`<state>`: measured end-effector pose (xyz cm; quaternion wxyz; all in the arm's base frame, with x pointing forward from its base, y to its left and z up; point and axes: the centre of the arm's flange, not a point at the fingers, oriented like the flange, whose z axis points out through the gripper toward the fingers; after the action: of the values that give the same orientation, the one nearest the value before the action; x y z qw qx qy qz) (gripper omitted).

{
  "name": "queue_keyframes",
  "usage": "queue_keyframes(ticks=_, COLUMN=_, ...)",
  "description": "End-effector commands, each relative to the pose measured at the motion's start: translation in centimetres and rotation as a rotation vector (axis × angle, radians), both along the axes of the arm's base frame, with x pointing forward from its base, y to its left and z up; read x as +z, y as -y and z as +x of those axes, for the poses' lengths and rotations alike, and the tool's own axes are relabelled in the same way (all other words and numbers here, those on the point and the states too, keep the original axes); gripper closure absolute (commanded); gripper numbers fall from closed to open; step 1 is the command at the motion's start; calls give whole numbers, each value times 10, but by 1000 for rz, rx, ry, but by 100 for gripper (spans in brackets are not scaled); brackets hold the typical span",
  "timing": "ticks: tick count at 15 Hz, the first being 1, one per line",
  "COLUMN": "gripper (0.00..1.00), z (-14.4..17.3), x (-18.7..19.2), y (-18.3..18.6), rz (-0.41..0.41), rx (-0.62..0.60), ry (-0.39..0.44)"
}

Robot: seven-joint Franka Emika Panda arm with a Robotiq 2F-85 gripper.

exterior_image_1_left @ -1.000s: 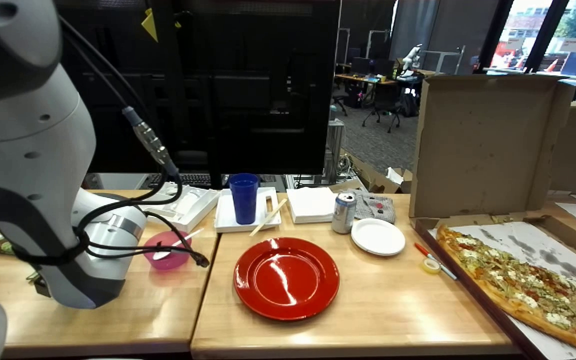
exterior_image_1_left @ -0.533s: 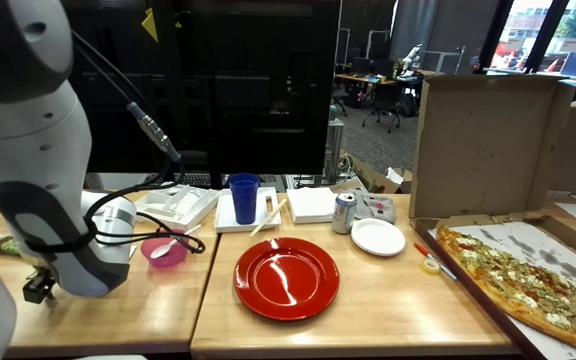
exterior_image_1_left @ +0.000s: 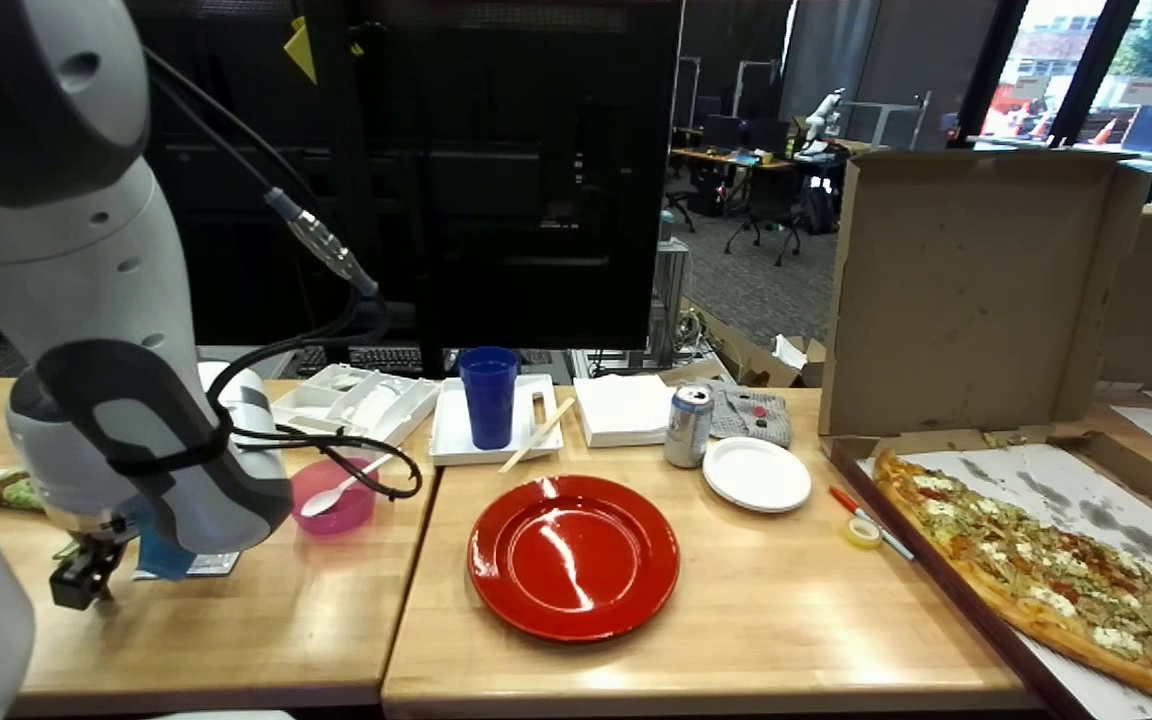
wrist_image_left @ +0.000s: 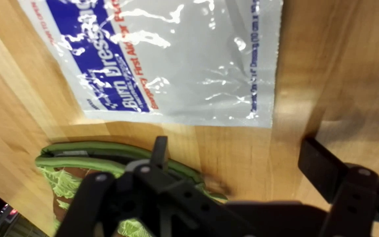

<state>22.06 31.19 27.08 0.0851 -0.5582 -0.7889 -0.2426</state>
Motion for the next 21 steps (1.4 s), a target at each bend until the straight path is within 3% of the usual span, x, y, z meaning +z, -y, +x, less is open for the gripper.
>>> queue_keyframes(ticks=1, gripper=0, z=1, x=58, y=-4, rz=-61, rx=-14, ry=9)
queue_keyframes(ticks=13, gripper=0, z=-2, x=83, y=12, rz=-126, rx=38, ry=109)
queue_keyframes(ticks=21, gripper=0, z=-12, x=110, y=5, rz=-102, rx=46, ry=228)
